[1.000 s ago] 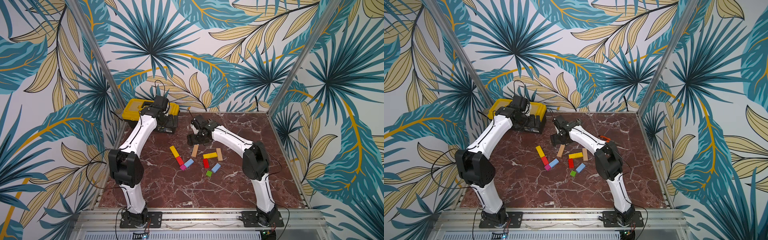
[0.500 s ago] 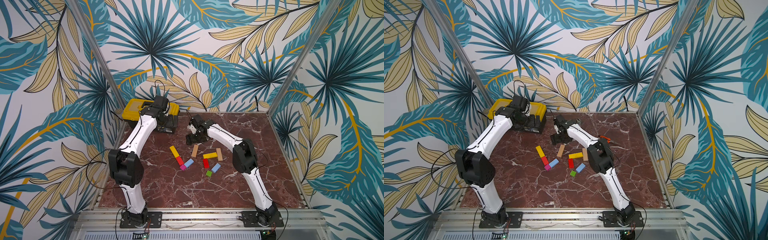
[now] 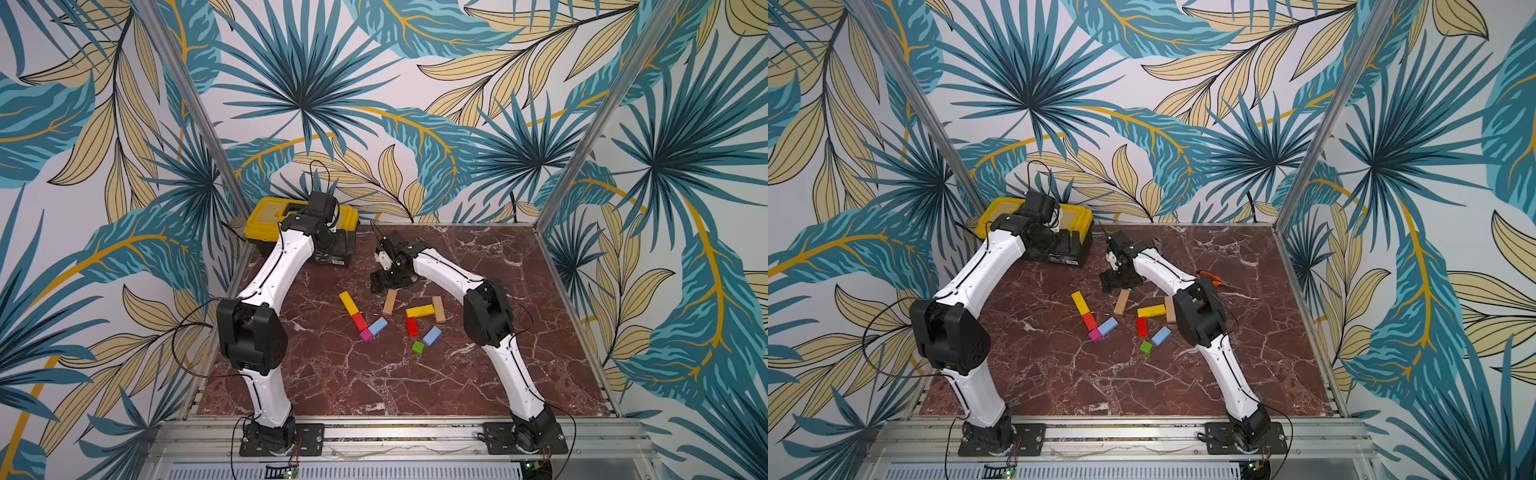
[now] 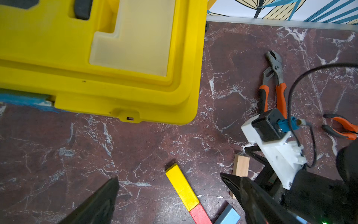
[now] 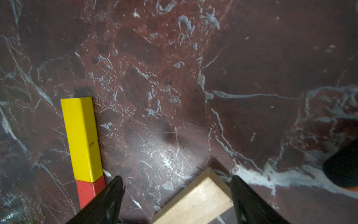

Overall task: Assemble the letter v with building blocks
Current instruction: Assemble the building block at the center of the board.

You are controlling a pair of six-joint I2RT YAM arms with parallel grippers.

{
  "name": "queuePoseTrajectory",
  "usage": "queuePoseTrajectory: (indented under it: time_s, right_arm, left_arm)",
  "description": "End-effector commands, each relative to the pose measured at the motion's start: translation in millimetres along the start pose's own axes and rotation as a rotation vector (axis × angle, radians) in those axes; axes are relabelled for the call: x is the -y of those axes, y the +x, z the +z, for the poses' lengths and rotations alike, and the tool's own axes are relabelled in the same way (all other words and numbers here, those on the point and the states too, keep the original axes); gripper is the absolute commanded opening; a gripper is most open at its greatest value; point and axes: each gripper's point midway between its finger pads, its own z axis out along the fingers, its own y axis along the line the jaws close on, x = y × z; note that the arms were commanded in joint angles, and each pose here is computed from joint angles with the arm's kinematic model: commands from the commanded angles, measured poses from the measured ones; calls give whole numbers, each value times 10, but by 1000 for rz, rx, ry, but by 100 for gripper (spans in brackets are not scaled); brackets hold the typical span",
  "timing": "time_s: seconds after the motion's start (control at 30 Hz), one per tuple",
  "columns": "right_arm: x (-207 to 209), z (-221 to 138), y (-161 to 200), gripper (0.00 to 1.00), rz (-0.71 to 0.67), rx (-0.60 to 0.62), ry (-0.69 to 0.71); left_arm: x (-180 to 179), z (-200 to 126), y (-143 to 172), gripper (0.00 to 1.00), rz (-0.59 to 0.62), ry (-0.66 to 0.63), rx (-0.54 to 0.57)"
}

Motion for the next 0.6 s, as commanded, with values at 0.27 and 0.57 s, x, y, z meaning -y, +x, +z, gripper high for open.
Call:
queuePoseTrajectory:
  time_s: [0.27,0.57]
  right_arm:
    - [48,169,162,87,-5,-69,0]
    - [83,142,224,87,-3,-80,15]
  left_arm:
    - [-52,-107,-31,99,-8,-9,27]
    - [-47,-94,-26,99,-6,-7,24]
